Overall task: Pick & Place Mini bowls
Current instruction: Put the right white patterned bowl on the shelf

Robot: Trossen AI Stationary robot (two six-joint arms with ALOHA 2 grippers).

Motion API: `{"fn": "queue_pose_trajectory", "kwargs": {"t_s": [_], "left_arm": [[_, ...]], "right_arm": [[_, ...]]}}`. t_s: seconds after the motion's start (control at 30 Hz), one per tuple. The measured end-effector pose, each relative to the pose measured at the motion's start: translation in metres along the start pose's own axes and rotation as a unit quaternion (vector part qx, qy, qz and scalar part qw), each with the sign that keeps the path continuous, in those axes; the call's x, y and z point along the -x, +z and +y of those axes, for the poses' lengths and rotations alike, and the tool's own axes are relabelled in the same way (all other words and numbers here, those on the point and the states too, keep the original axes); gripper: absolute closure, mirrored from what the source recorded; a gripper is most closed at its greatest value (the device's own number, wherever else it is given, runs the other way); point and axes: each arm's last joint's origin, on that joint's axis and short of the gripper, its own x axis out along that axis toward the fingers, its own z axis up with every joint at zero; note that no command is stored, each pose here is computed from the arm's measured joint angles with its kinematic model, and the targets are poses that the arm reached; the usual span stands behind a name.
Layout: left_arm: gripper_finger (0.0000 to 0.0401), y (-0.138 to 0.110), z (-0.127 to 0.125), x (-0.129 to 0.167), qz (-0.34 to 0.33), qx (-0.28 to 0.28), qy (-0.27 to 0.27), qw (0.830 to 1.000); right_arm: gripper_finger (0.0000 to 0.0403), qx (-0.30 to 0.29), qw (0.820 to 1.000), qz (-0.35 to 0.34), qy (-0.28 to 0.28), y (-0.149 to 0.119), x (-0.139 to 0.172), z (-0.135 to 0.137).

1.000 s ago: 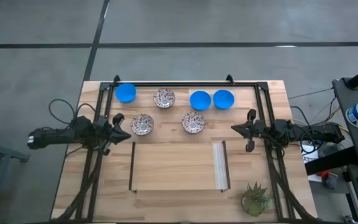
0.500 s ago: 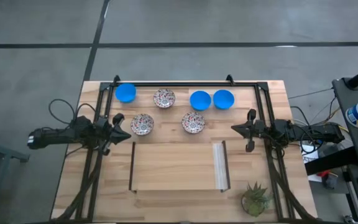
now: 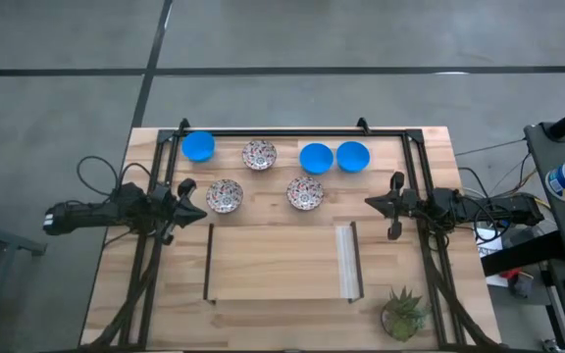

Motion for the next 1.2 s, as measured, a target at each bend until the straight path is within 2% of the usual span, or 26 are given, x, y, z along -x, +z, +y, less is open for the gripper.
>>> {"fn": "queue_pose_trajectory", "kwargs": {"t_s": [0.13, 0.23, 0.37, 0.47, 0.63, 0.73, 0.9, 1.03, 1.2], "left_arm": [[0.0399, 0.0, 0.0, 0.0, 0.0, 0.0, 0.0, 1.0], [0.0399, 0.0, 0.0, 0.0, 0.0, 0.0, 0.0, 1.0], [0.0399, 0.0, 0.0, 0.0, 0.0, 0.0, 0.0, 1.0], [0.0399, 0.0, 0.0, 0.0, 0.0, 0.0, 0.0, 1.0], [0.0399, 0.0, 0.0, 0.0, 0.0, 0.0, 0.0, 1.0], [0.0399, 0.0, 0.0, 0.0, 0.0, 0.0, 0.0, 1.0], [0.0399, 0.0, 0.0, 0.0, 0.0, 0.0, 0.0, 1.0], [0.0399, 0.0001, 0.0001, 0.0, -0.001, -0.002, 0.002, 1.0], [0.0399, 0.0013, 0.0, 0.0, -0.008, 0.002, 0.005, 1.0]], "right_arm": [[0.0394, -0.006, 1.0, 0.0, 0.0, 0.0, 0.0, 0.0], [0.0394, -0.039, 0.999, 0.0, 0.0, 0.0, 0.0, 0.0], [0.0394, -0.127, 0.992, 0.0, 0.0, 0.0, 0.0, 0.0], [0.0394, -0.217, 0.976, 0.0, 0.0, 0.0, 0.0, 0.0], [0.0394, -0.309, 0.951, -0.001, -0.002, 0.0, 0.0, -0.0002], [0.0394, -0.37, 0.929, -0.001, -0.002, 0.0, 0.0, -0.0002], [0.0394, -0.498, 0.867, -0.004, -0.002, 0.0005, 0.0, -0.0003], [0.0394, -0.556, 0.831, -0.008, -0.006, 0.0007, 0.0, -0.0007], [0.0394, -0.594, 0.804, -0.02, -0.009, 0.0023, 0.0, -0.0013]]}}
